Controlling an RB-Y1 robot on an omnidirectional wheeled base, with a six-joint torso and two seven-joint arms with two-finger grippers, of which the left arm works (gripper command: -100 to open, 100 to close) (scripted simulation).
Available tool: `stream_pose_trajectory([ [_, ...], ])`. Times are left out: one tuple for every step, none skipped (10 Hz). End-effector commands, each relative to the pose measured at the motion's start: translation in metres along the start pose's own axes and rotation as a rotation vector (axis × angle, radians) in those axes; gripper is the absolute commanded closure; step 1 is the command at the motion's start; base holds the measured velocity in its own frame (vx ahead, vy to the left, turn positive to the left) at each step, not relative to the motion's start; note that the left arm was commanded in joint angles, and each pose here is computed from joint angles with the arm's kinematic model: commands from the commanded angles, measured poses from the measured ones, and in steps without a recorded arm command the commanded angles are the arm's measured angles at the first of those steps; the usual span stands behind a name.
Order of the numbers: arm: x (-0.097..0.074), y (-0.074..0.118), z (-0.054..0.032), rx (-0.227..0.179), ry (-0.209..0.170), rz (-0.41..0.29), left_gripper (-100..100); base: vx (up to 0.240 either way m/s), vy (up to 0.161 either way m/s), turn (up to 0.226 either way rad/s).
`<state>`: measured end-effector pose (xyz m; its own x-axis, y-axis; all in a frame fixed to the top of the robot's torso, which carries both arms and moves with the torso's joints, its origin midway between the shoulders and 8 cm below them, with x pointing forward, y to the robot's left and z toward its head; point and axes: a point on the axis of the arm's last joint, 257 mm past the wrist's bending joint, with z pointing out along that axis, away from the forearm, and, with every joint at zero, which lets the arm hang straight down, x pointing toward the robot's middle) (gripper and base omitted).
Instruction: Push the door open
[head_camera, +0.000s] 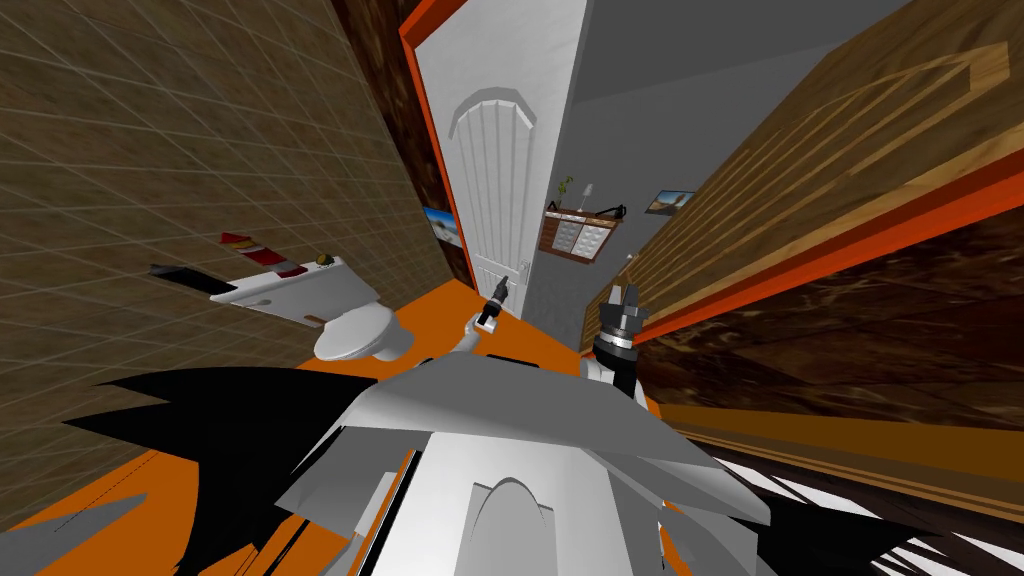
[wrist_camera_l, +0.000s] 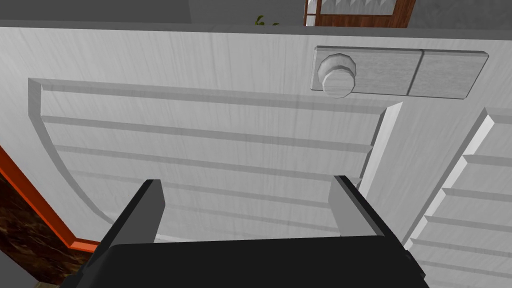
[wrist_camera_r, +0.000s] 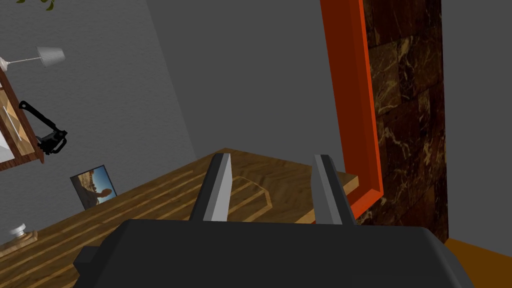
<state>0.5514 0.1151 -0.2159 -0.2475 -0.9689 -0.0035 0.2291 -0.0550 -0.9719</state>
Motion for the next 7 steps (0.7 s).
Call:
stream_pose_trajectory([
  [0.002, 0.006, 0.0017, -0.012, 0.005, -0.002, -100, 0.044, 0.032, -0.007],
  [0.007, 0.013, 0.0057, -0.028, 0.015, -0.004, -100, 0.046, 0.038, -0.014],
  [0.012, 0.017, 0.0105, -0.038, 0.025, -0.006, -100, 0.067, 0.063, -0.022],
  [0.017, 0.026, 0.0131, -0.059, 0.034, -0.008, -100, 0.083, 0.083, -0.031],
  [0.022, 0.03, 0.0171, -0.069, 0.044, -0.009, -100, 0.092, 0.072, -0.027],
  [0.021, 0.035, 0.0151, -0.08, 0.043, -0.009, -100, 0.065, 0.044, -0.008],
  [0.026, 0.042, 0.0179, -0.096, 0.052, -0.01, -100, 0.061, 0.031, -0.013],
])
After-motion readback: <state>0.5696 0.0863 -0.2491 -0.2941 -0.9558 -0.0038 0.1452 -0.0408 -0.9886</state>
